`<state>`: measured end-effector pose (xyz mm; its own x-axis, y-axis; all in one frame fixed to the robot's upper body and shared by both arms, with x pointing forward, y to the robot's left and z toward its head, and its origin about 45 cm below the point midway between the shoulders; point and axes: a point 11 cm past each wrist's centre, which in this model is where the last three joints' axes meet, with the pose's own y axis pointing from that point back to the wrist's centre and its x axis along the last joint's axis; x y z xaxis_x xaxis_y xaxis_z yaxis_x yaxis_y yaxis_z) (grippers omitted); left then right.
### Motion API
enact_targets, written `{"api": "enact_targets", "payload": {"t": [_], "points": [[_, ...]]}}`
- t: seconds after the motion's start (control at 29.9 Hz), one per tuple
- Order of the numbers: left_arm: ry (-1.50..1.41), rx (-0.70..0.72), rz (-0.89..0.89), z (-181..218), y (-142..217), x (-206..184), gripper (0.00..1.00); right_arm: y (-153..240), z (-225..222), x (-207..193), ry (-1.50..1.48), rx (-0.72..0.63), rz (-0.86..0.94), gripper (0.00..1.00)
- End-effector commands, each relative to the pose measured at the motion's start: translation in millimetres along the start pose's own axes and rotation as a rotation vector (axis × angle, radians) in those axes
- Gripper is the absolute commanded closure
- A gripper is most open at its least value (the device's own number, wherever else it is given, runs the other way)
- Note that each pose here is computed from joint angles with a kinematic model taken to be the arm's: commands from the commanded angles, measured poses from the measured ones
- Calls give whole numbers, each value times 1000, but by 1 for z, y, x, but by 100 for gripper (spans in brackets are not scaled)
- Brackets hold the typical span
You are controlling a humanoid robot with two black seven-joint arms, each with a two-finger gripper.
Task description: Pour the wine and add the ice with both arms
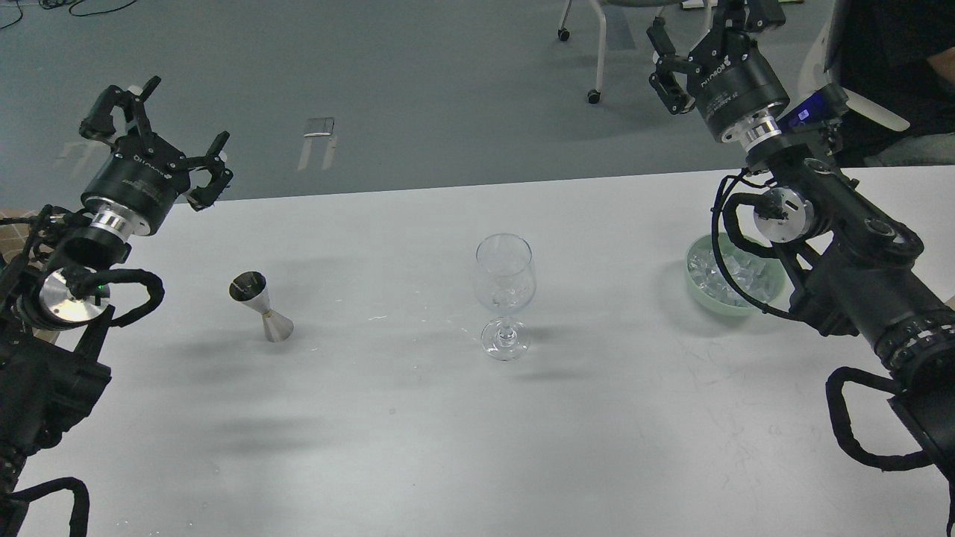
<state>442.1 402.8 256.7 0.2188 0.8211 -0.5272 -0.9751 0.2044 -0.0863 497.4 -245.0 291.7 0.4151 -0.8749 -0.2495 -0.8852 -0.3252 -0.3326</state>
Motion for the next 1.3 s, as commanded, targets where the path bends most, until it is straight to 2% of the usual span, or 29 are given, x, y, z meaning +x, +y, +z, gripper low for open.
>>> {"api": "enact_targets", "payload": {"t": [0.0, 0.4, 0.84, 0.94, 1.27], "points": [[2, -10, 0, 1, 0, 0, 2, 1, 0, 1, 0, -1, 1, 0], [-12, 23, -1, -12, 2, 0, 2, 3, 4, 0, -6, -8, -3, 0], [-1, 35, -7, -8, 1, -1, 1, 3, 5, -1, -9, -7, -2, 0], [-14, 101, 7, 2, 7, 6, 3, 4, 7, -2, -12, -11, -3, 0], [-43, 22, -12, 34, 11, 3, 3, 1, 5, -5, -13, -4, -11, 0]]}}
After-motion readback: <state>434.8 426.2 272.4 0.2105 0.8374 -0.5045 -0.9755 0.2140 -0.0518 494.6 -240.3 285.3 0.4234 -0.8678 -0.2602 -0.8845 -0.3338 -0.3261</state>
